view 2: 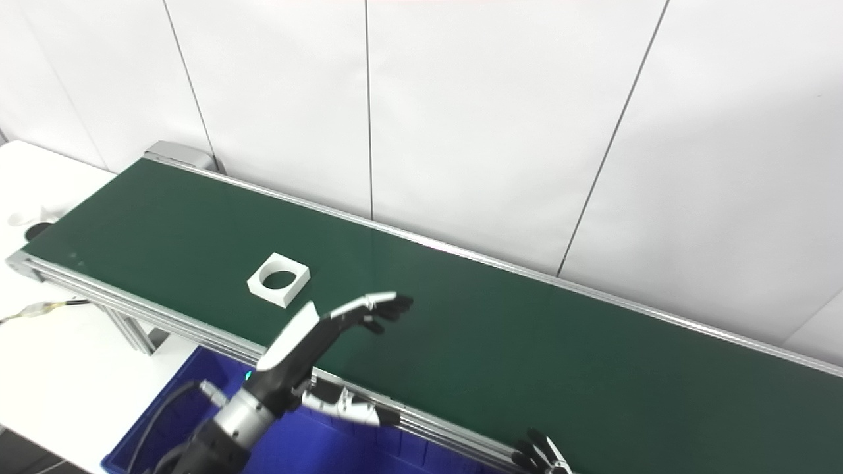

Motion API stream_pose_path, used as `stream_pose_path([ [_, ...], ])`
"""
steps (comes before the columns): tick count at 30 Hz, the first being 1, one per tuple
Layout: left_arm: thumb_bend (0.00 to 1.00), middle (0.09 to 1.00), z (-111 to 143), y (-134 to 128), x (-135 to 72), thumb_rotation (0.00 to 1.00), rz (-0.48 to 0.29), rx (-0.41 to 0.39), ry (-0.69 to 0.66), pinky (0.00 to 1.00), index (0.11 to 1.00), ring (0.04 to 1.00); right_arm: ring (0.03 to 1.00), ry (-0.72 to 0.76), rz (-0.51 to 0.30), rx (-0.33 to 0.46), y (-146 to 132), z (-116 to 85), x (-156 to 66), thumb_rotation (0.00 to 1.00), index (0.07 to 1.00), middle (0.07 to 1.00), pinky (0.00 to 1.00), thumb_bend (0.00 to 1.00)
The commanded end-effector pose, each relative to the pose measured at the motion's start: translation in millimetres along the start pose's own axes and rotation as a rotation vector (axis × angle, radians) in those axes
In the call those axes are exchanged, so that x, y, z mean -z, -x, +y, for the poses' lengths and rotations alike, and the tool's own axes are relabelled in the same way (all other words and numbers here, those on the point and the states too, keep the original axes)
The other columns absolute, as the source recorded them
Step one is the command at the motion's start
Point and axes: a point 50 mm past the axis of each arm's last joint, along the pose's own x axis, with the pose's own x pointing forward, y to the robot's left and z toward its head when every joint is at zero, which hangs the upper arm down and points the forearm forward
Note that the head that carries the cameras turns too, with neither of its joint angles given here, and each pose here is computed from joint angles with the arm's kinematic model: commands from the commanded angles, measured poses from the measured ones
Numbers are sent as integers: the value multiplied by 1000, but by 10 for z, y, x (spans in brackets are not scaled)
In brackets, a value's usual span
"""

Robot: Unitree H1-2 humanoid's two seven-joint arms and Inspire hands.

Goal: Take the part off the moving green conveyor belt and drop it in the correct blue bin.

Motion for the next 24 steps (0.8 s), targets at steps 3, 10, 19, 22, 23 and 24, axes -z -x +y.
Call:
stream_pose_path([
  [3,762,816,228,-150,-60,185,-15,22,-130,694,854,778,817,7,-90,-8,-68,-20,-118,396,893,840,740,667],
  [10,813,809,393,-324,41,142,28,63,-293,653,812,774,818,0,-89,-3,-85,-5,-118,406,891,839,735,673],
  [19,833,845,608,-576,143,79,73,142,-410,740,816,829,815,2,-96,-4,-100,14,-117,403,896,839,731,671],
  [22,845,847,665,-644,155,44,83,164,-439,742,814,834,814,-2,-91,-4,-99,22,-113,397,897,838,736,672],
  [23,849,846,687,-680,169,46,88,176,-455,737,814,833,815,-3,-91,-4,-100,26,-113,396,898,838,737,672],
  [24,853,846,703,-704,178,49,91,184,-466,733,814,831,815,-4,-91,-4,-100,29,-113,394,898,838,737,671],
])
